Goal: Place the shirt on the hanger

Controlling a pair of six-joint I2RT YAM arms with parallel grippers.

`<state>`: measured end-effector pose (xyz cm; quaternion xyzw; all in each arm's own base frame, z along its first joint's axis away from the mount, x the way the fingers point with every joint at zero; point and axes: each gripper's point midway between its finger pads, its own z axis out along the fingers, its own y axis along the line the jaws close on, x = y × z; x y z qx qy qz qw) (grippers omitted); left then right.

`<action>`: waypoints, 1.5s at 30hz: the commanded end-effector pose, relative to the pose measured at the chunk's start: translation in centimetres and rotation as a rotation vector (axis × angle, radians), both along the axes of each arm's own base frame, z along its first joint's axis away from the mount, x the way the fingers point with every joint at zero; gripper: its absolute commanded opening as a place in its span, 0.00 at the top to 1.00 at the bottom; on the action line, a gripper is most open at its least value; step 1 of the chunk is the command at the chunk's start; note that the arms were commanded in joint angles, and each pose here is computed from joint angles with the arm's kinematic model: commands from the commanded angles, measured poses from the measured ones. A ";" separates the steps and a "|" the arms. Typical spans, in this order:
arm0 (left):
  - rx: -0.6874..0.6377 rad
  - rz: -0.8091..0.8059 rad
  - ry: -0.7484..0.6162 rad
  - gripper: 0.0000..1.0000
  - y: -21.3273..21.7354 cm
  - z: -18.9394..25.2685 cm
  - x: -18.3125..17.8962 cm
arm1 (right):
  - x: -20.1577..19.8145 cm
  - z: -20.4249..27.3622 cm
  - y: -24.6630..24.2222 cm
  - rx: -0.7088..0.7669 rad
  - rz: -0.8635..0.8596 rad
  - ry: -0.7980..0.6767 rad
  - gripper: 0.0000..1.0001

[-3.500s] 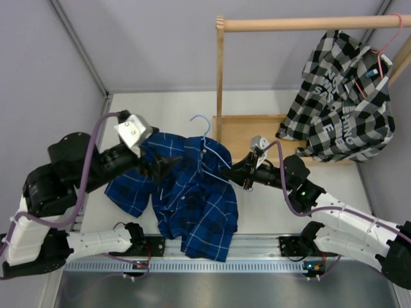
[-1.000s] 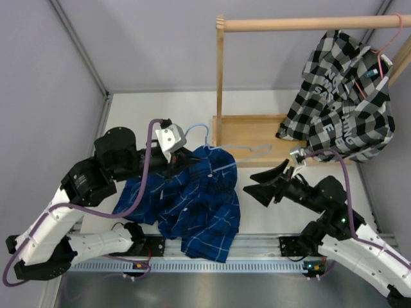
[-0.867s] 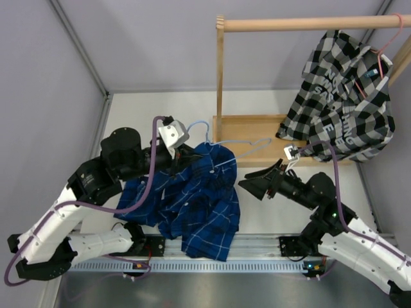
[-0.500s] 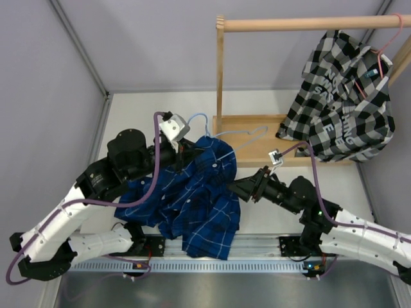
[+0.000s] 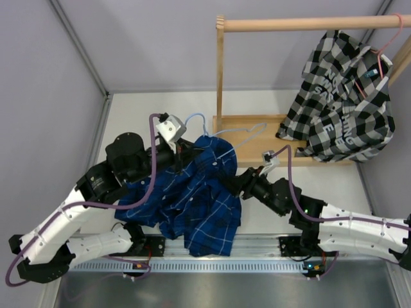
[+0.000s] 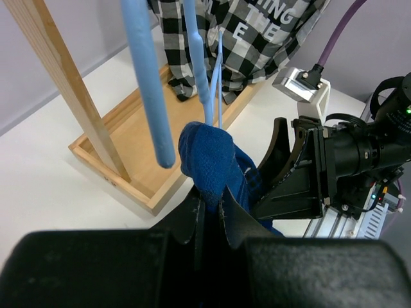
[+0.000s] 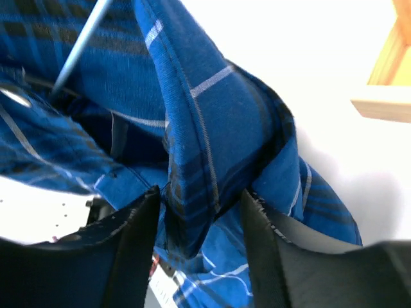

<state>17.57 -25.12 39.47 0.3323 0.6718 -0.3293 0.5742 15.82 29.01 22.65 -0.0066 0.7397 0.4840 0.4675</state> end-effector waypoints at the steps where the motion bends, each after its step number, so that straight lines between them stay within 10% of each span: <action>1: -0.124 0.014 -0.084 1.00 0.6 3.8 -0.2 | 1.1 4.9 -0.3 0.074 -0.069 -0.091 0.47; 7: -0.138 0.017 -0.083 1.00 0.7 4.1 -0.3 | 1.0 5.2 0.4 0.061 -0.043 -0.107 0.65; 21: -0.113 0.004 -0.060 1.00 0.3 2.6 -0.2 | 1.4 6.5 -0.4 0.044 -0.072 -0.146 0.61; 28: -0.127 -0.002 -0.068 1.00 0.6 3.1 -0.7 | 3.1 5.3 -1.3 -0.033 -0.131 -0.143 1.00; 45: -0.014 -0.066 0.097 1.00 3.9 -4.6 -5.1 | 11.3 6.6 -11.9 -0.172 -0.179 -0.104 1.00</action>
